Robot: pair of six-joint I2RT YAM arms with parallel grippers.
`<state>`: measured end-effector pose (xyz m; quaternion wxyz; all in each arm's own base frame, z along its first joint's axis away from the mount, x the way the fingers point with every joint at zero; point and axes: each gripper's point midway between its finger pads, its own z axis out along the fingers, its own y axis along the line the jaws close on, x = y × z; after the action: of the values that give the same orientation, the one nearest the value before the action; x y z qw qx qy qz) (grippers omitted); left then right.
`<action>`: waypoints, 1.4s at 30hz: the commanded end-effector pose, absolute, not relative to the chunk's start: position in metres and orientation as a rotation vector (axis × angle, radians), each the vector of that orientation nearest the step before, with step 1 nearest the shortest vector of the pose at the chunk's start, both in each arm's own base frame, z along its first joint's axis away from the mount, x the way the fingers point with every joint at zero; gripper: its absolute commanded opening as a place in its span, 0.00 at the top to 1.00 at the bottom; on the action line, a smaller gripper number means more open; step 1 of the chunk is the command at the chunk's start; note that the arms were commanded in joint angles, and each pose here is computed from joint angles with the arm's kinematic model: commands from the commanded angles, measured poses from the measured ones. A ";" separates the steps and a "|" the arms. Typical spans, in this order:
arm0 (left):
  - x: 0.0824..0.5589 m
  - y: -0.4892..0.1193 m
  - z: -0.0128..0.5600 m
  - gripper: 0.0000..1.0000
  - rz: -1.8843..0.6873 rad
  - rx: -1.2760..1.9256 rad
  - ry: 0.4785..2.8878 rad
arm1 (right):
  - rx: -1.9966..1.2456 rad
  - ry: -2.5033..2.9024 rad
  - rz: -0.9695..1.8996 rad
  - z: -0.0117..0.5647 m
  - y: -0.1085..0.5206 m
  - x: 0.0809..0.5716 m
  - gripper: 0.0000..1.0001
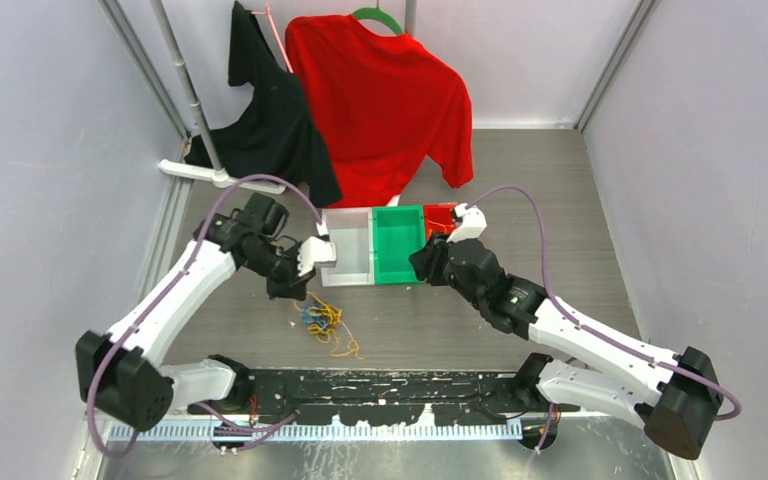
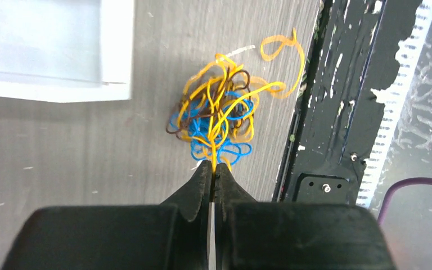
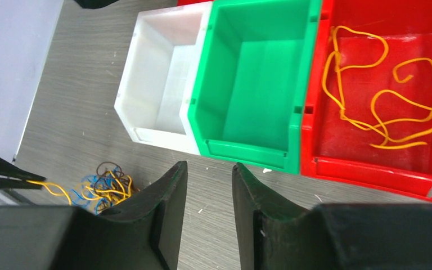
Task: Untangle the cables
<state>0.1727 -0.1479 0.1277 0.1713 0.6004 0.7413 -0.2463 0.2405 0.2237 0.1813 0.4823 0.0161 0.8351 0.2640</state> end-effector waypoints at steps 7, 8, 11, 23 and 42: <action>0.171 -0.161 0.248 1.00 -0.654 1.419 1.971 | -0.205 1.730 0.974 0.269 0.285 0.235 0.38; 0.172 -0.164 0.260 1.00 -0.661 1.392 1.950 | -0.239 1.693 1.010 0.276 0.291 0.230 0.35; 0.175 -0.172 0.292 1.00 -0.686 1.323 1.891 | -0.342 1.596 1.125 0.296 0.313 0.210 0.31; 0.177 -0.191 0.321 1.00 -0.711 1.229 1.842 | -0.493 1.488 1.218 0.318 0.377 0.168 0.24; 0.131 -0.208 0.345 1.00 -0.932 1.328 1.782 | -0.247 1.504 0.797 0.287 0.372 0.218 0.35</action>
<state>0.1477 -0.2012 0.3241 0.3543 0.5013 0.7210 -0.3215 0.2063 0.3787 0.2715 0.6171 -0.1557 0.6822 0.3600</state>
